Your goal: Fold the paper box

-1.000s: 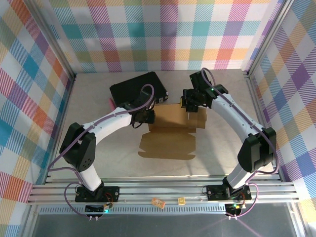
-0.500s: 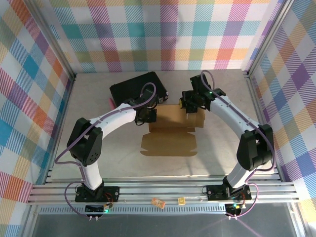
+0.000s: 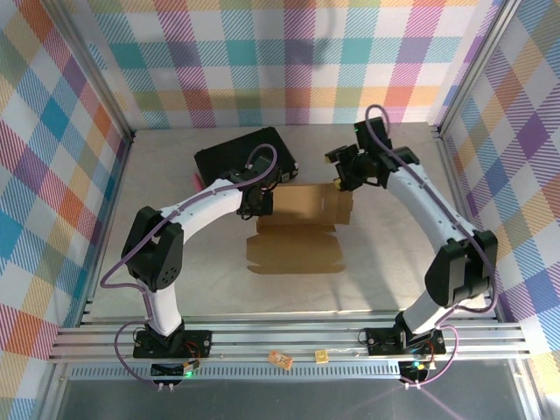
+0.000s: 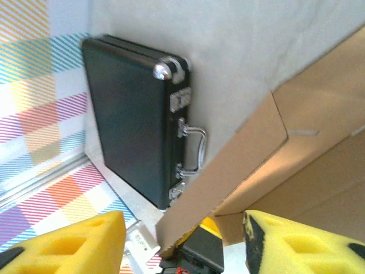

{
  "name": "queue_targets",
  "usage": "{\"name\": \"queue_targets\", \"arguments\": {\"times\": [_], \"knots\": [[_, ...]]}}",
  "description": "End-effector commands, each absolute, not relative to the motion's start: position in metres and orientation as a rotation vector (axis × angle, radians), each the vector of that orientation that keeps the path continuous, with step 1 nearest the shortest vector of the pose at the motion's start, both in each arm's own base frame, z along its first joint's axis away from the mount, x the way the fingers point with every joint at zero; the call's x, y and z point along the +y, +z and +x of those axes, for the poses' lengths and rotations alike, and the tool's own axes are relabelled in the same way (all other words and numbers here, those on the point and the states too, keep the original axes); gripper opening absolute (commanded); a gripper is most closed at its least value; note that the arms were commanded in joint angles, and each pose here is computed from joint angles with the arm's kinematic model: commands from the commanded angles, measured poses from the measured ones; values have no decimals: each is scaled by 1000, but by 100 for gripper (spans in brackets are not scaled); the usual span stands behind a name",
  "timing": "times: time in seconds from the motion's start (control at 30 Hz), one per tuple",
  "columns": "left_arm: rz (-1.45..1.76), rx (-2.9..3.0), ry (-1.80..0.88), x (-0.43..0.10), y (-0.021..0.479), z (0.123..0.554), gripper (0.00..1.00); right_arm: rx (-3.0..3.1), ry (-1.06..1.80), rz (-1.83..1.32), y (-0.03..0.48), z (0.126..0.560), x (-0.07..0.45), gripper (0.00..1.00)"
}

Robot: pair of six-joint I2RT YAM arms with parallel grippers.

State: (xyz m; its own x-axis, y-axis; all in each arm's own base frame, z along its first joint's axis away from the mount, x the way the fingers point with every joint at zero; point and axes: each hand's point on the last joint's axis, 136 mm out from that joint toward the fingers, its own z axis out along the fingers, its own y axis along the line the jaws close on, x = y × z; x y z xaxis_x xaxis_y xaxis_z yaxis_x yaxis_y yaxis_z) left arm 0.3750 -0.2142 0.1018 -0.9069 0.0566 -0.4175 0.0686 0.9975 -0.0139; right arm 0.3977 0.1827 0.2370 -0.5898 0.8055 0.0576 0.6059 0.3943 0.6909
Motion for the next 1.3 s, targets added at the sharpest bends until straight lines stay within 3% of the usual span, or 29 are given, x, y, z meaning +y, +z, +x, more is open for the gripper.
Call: {"name": "queue_targets", "arguments": {"times": [0.0,0.3,0.73,1.0,1.17,1.27], "knots": [[115,2683,-2,-204,120,375,0,2402,907,1083,248,395,167,52],[113,2661,-44,-210,124,378,0,2594,930,1052,197,425,182,34],[112,2667,-58,-215,120,383,0,2679,967,1141,168,393,195,36],[132,2670,-84,-221,119,386,0,2678,1034,1174,164,385,207,43],[147,2666,-93,-223,119,387,0,2666,1073,1181,170,389,214,42],[147,2667,-95,-224,120,387,0,2672,1082,1194,169,389,217,36]]}}
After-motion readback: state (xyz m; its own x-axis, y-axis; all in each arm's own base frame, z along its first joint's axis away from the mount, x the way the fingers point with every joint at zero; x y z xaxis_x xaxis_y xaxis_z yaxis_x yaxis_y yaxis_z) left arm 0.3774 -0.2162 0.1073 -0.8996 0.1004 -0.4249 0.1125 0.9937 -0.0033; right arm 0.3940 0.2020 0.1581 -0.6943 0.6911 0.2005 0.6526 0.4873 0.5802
